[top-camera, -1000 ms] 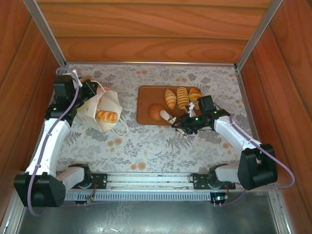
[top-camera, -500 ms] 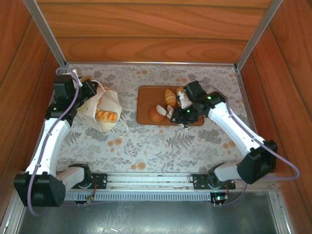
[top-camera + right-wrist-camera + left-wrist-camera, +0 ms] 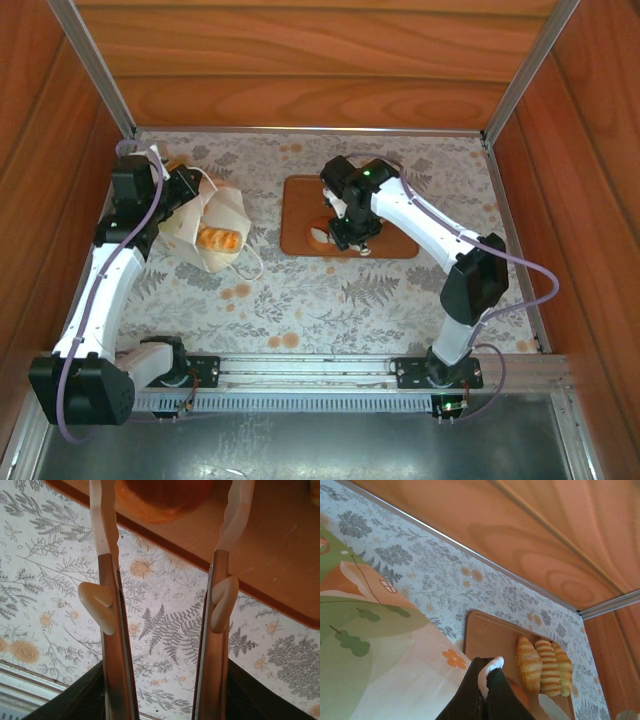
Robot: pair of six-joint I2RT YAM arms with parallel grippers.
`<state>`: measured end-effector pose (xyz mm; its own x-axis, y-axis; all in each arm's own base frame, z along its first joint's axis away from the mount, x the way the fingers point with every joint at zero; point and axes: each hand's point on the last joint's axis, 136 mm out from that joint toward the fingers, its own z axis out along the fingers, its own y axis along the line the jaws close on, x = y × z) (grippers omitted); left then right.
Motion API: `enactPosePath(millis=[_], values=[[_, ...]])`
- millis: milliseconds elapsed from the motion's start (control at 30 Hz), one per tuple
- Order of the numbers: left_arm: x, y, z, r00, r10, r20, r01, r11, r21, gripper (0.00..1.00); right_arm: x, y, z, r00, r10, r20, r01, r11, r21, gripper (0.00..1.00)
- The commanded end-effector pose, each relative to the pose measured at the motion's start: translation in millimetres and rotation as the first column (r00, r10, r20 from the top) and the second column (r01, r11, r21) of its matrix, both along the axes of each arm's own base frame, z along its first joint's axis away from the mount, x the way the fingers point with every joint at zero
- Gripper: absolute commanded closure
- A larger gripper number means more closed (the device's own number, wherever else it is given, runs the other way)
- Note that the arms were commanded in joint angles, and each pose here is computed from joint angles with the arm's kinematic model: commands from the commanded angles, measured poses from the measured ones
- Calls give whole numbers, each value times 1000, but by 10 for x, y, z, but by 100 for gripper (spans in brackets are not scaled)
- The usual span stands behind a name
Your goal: Take the fake bread out of the paper bag
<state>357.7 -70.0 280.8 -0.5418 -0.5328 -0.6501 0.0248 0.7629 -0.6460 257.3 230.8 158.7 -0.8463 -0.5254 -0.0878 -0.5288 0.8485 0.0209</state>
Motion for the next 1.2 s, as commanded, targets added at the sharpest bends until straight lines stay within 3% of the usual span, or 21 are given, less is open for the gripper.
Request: enactPosePath(millis=[0, 300, 567, 733, 867, 1167], values=[[-26, 13, 92, 999, -1, 48, 0, 1000, 14, 100, 36, 14, 56, 1000, 22, 17, -22, 1000, -22, 44], [-37, 26, 62, 999, 4, 42, -4, 1000, 13, 100, 34, 126, -134, 999, 16, -52, -17, 1000, -18, 44], [-37, 37, 65, 999, 7, 44, -7, 1000, 13, 100, -70, 116, -102, 997, -6, -73, 7, 1000, 15, 57], [-23, 40, 49, 999, 7, 38, -7, 1000, 12, 100, -124, 101, -93, 997, -26, -72, 29, 999, 40, 59], [-15, 31, 56, 999, 3, 37, -3, 1000, 8, 100, -100, 143, -49, 997, -36, -62, 40, 997, 63, 47], [-35, 41, 66, 999, 8, 43, -8, 1000, 12, 100, -79, 138, -98, 996, -38, -76, 41, 999, 36, 43]])
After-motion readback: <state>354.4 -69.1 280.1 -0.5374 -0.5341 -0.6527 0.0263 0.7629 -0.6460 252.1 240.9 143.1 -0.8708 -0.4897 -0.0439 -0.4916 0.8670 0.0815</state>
